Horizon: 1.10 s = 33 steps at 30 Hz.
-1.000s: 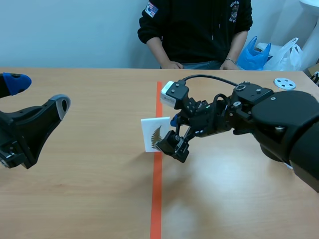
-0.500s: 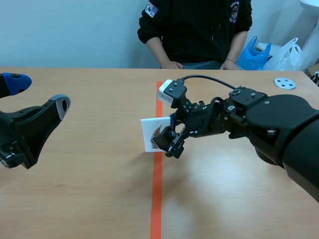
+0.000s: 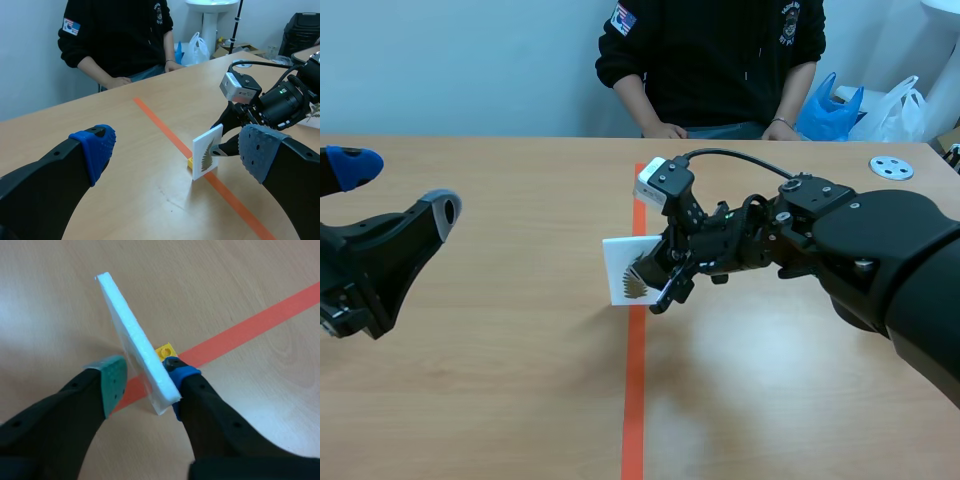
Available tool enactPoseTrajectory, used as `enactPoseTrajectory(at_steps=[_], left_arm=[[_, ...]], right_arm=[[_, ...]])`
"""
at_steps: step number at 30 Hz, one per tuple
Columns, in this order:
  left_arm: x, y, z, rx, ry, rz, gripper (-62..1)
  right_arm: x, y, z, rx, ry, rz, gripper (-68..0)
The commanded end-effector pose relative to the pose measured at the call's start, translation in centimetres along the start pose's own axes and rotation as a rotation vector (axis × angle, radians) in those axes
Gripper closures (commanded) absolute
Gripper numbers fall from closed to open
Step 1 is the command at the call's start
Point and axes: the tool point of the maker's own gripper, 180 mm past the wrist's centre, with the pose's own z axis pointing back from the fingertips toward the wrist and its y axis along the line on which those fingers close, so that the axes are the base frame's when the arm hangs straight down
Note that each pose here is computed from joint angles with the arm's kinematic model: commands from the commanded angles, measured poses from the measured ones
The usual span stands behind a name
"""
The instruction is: Sort the leaf by its shape. The table is split by an orange tape line. A compound leaf with several leaflets goes to the left side, a simple leaf with one blade goes to the right side. Return to the home posture when a red brick is placed on the table.
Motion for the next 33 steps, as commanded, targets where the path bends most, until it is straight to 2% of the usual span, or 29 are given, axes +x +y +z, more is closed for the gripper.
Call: enactPoseTrajectory(at_steps=[1,5,8,13,16,24,28,33], left_arm=[[0.6,0.1,0.0,0.004,-0.027,0.008,-52.9],[0.6,0.1,0.0,0.003,-0.027,0.008,-52.9],[0.6,0.1,0.0,0.003,-0.027,0.008,-52.9],[0.6,0.1,0.0,0.003,-0.027,0.008,-52.9],[0.6,0.1,0.0,0.003,-0.027,0.008,-52.9],[0.6,0.1,0.0,0.003,-0.027,0.008,-52.9],[0.6,0.1,0.0,0.003,-0.027,0.008,-52.9],[0.6,0.1,0.0,0.003,-0.027,0.008,-52.9]], right_arm=[[2.5,-0.9,0.1,-0.015,-0.064,0.014,-15.6],[2.7,-0.3,-0.3,-0.004,-0.077,0.009,-14.1],[2.7,0.1,-0.5,0.001,-0.088,-0.001,-8.1],[2.2,0.5,-0.6,-0.003,-0.092,-0.015,-7.0],[2.4,0.4,-0.5,-0.01,-0.102,-0.016,-0.4],[2.4,-0.8,-0.5,-0.074,-0.102,-0.021,-0.6],[2.2,-3.0,0.3,-0.161,-0.111,-0.057,-0.6],[1.8,-7.4,3.2,-0.306,-0.145,-0.138,-0.6]])
